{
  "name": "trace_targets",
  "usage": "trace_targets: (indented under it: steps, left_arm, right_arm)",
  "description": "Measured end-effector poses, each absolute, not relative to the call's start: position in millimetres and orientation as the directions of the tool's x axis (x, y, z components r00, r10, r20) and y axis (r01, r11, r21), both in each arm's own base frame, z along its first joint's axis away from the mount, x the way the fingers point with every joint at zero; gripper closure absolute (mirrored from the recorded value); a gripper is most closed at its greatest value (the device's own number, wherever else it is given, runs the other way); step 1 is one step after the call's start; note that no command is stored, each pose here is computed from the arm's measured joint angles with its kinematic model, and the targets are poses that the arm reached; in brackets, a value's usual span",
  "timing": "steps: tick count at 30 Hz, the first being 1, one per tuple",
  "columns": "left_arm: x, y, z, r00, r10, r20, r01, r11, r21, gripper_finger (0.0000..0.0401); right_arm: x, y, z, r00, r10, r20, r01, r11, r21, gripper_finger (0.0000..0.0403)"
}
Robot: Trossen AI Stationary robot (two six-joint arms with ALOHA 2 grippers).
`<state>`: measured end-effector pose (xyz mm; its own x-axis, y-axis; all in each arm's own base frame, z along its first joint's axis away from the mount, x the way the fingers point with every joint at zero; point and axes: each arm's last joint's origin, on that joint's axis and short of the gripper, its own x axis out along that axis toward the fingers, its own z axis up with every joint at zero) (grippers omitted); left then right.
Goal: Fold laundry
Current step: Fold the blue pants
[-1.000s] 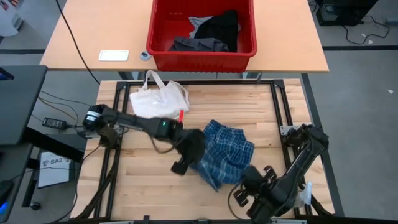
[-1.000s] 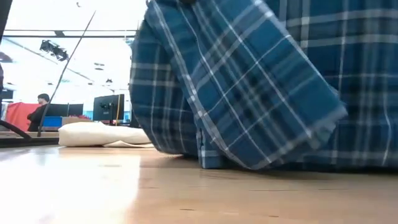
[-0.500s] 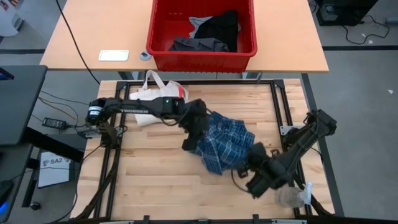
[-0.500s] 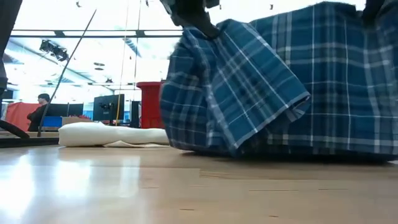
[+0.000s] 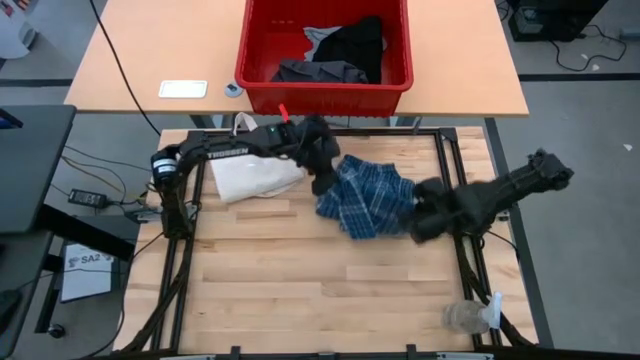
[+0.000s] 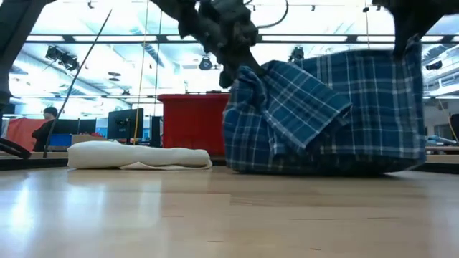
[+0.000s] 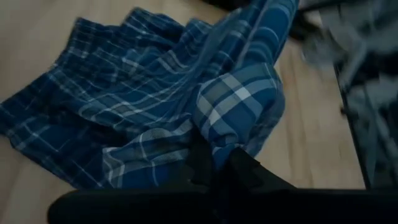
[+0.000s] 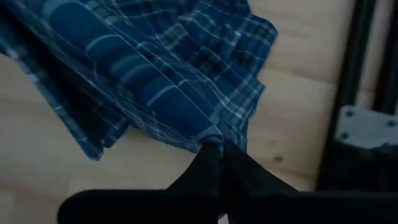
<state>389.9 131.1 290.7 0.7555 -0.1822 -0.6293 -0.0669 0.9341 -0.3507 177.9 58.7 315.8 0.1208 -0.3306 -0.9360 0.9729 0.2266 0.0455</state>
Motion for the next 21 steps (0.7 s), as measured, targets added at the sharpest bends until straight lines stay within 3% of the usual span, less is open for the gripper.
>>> trace_targets:
  steps: [5, 11, 21]
  left_arm:
    - [397, 158, 275, 0.788, -0.144, -0.599, -0.138, 0.907, -0.399, 0.0387]
    - [394, 194, 261, 0.809, -0.054, -0.586, -0.232, 0.886, -0.401, 0.0387]
    - [381, 263, 222, 0.811, 0.09, -0.578, -0.357, 0.86, -0.366, 0.0384]
  right_arm:
    - [169, 14, 303, 0.108, -0.301, -0.947, 0.98, 0.19, 0.052, 0.0396]
    - [166, -35, 299, 0.109, -0.369, -0.923, 0.991, 0.114, 0.072, 0.0396]
    - [191, -124, 270, 0.017, -0.406, -0.914, 1.0, 0.015, 0.012, 0.0396]
